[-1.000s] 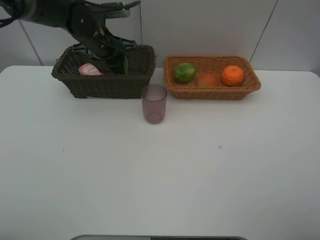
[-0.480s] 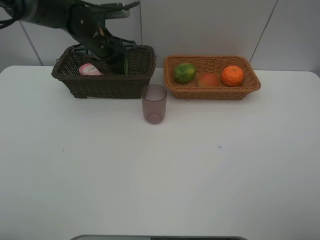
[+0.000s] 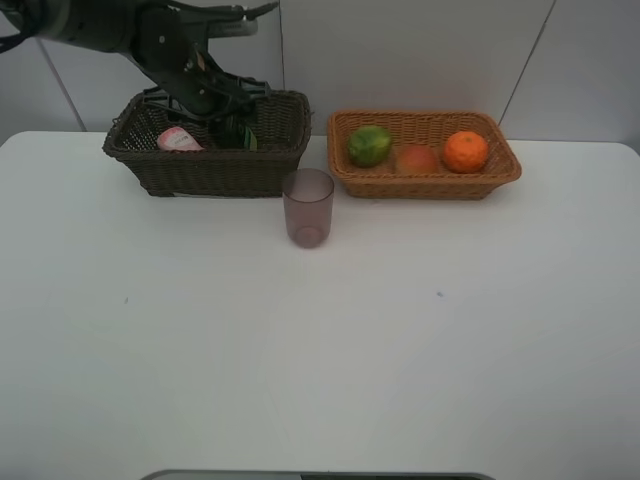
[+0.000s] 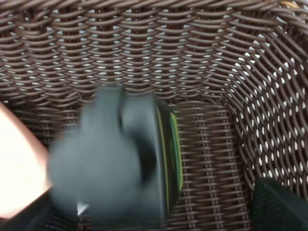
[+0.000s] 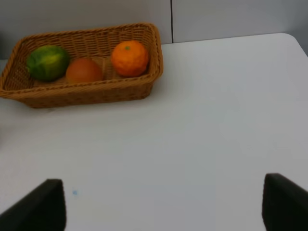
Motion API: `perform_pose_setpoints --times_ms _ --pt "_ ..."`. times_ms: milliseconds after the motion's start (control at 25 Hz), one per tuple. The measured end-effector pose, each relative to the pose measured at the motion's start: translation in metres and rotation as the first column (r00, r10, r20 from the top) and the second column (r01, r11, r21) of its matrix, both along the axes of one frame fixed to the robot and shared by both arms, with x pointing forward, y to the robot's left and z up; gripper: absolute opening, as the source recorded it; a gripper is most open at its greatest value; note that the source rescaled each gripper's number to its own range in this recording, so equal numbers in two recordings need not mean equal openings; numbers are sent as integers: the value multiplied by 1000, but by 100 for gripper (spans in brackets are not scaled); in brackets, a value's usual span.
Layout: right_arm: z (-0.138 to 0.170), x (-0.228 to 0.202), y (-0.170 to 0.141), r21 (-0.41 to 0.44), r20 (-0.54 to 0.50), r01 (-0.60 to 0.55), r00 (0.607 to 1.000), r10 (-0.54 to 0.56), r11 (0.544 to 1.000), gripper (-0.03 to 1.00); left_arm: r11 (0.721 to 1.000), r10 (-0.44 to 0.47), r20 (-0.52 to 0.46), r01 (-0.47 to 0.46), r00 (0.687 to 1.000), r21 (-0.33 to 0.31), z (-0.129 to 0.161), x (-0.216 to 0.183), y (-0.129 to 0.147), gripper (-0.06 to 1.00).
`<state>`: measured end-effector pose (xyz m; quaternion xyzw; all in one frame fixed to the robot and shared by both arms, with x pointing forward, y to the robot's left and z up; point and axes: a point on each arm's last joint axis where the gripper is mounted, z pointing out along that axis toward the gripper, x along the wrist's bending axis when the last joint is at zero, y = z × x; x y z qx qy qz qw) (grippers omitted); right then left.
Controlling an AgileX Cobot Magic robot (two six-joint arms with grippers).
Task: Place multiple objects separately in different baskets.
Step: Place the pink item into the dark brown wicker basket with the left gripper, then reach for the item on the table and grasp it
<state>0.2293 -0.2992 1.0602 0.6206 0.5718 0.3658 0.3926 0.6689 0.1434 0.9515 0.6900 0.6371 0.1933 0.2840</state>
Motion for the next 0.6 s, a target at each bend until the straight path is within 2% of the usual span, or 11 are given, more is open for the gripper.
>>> perform_pose_setpoints --times_ms 280,480,600 --pt "0 0 0 0 0 0 1000 0 1000 71 1000 9 52 -8 999 -11 44 -10 5 93" --pt "0 0 0 0 0 0 1000 0 1000 71 999 -3 49 1 999 32 74 -24 12 93" --pt "0 0 0 0 0 0 1000 0 1000 71 998 -11 13 11 1000 68 80 -31 14 93"
